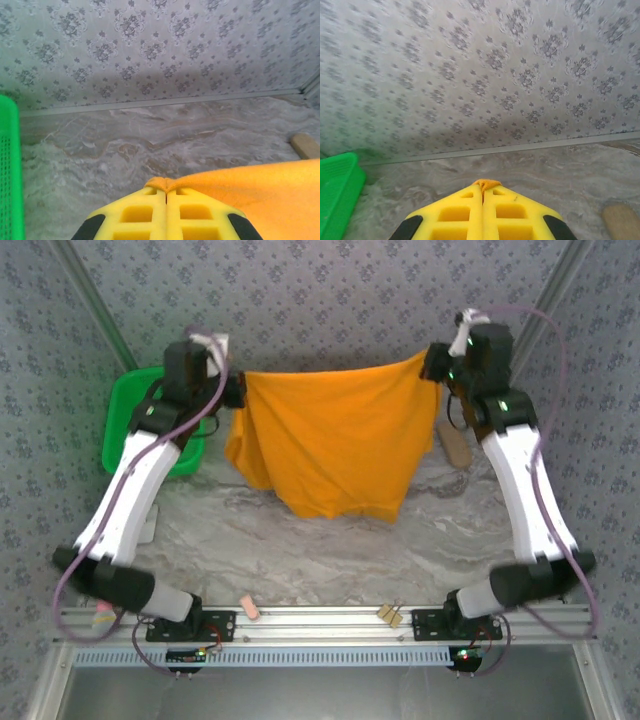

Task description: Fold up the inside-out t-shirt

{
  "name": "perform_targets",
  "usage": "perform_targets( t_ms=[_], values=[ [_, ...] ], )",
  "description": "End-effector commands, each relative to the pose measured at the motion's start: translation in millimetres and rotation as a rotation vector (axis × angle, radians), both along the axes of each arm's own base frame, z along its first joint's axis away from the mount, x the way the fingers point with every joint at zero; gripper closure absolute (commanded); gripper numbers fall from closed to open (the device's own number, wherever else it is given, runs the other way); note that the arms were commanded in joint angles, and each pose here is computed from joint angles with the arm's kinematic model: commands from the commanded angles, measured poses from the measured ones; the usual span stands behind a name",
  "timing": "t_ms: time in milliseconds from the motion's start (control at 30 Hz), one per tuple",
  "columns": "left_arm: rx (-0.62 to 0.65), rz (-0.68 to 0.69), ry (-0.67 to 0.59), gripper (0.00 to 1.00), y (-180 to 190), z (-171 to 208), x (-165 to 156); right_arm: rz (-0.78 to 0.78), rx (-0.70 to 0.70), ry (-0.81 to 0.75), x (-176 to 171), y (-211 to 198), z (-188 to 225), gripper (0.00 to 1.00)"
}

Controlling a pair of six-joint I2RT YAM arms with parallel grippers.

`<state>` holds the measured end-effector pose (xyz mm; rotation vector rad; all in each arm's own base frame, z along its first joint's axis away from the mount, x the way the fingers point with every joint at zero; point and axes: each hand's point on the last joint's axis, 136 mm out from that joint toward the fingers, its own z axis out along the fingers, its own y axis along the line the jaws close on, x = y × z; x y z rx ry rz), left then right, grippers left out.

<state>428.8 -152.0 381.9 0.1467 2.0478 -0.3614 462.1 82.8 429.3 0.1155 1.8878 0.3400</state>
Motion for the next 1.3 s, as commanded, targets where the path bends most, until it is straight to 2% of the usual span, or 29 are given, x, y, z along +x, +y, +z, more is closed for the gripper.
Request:
perform_targets(
  t_ms=[0, 133, 233, 333, 500, 600, 667, 767, 833, 867, 900, 933, 967, 1000, 1033, 1067, 1100, 1167, 1267],
  values=[
    [0.060, 0.005, -0.067, 1.00, -1, 25, 43, -0.052, -0.023, -0.037, 43, -11, 16, 1.00],
    [0.093, 0.003, -0.130, 1.00, -2, 65, 66, -0.067, -0.005, -0.112, 70, -17, 52, 1.00],
    [0.081, -0.018, -0.201, 1.00, -3, 102, 58, -0.054, -0.002, -0.137, 59, -18, 78, 1.00],
    [0.055, -0.050, -0.187, 1.00, -3, 117, 29, -0.042, -0.001, -0.141, 29, -18, 97, 1.00],
    [0.093, -0.114, -0.143, 1.00, -10, 103, -34, 0.036, -0.040, -0.155, -42, 0, 93, 1.00],
    [0.101, -0.165, -0.242, 1.00, -17, 106, -75, 0.072, -0.068, -0.235, -90, 12, 97, 1.00],
    [0.064, -0.193, -0.292, 1.00, -15, 111, -101, 0.073, -0.061, -0.251, -115, 9, 96, 1.00],
    [0.036, -0.179, -0.268, 1.00, -9, 88, -113, 0.093, -0.072, -0.213, -134, 7, 70, 1.00],
    [0.051, -0.199, -0.164, 1.00, -13, 38, -113, 0.130, -0.115, -0.166, -143, 9, 31, 1.00],
    [0.053, -0.205, -0.084, 1.00, -16, 2, -113, 0.108, -0.132, -0.114, -144, 4, -2, 1.00],
    [0.043, -0.216, 0.018, 0.89, -20, -42, -116, 0.059, -0.138, -0.031, -144, -5, -40, 1.00],
    [0.031, -0.225, 0.109, 0.71, -23, -79, -121, 0.013, -0.137, 0.060, -146, -13, -76, 0.93],
    [0.010, -0.215, 0.221, 0.47, -24, -123, -128, -0.014, -0.140, 0.189, -150, -19, -125, 0.77],
    [-0.015, -0.194, 0.316, 0.31, -24, -159, -135, -0.006, -0.142, 0.315, -159, -19, -171, 0.74],
    [-0.028, -0.185, 0.378, 0.20, -24, -183, -140, -0.005, -0.136, 0.398, -165, -20, -200, 0.66],
    [-0.039, -0.183, 0.429, 0.15, -25, -202, -145, -0.023, -0.128, 0.479, -169, -23, -226, 0.54],
    [-0.044, -0.194, 0.459, 0.14, -28, -212, -147, -0.046, -0.122, 0.552, -172, -27, -248, 0.47],
    [-0.036, -0.226, 0.483, 0.13, -33, -215, -146, -0.049, -0.101, 0.637, -169, -30, -268, 0.45],
    [0.002, -0.227, 0.490, 0.10, -36, -207, -132, -0.014, -0.073, 0.675, -143, -27, -269, 0.40]
  ],
)
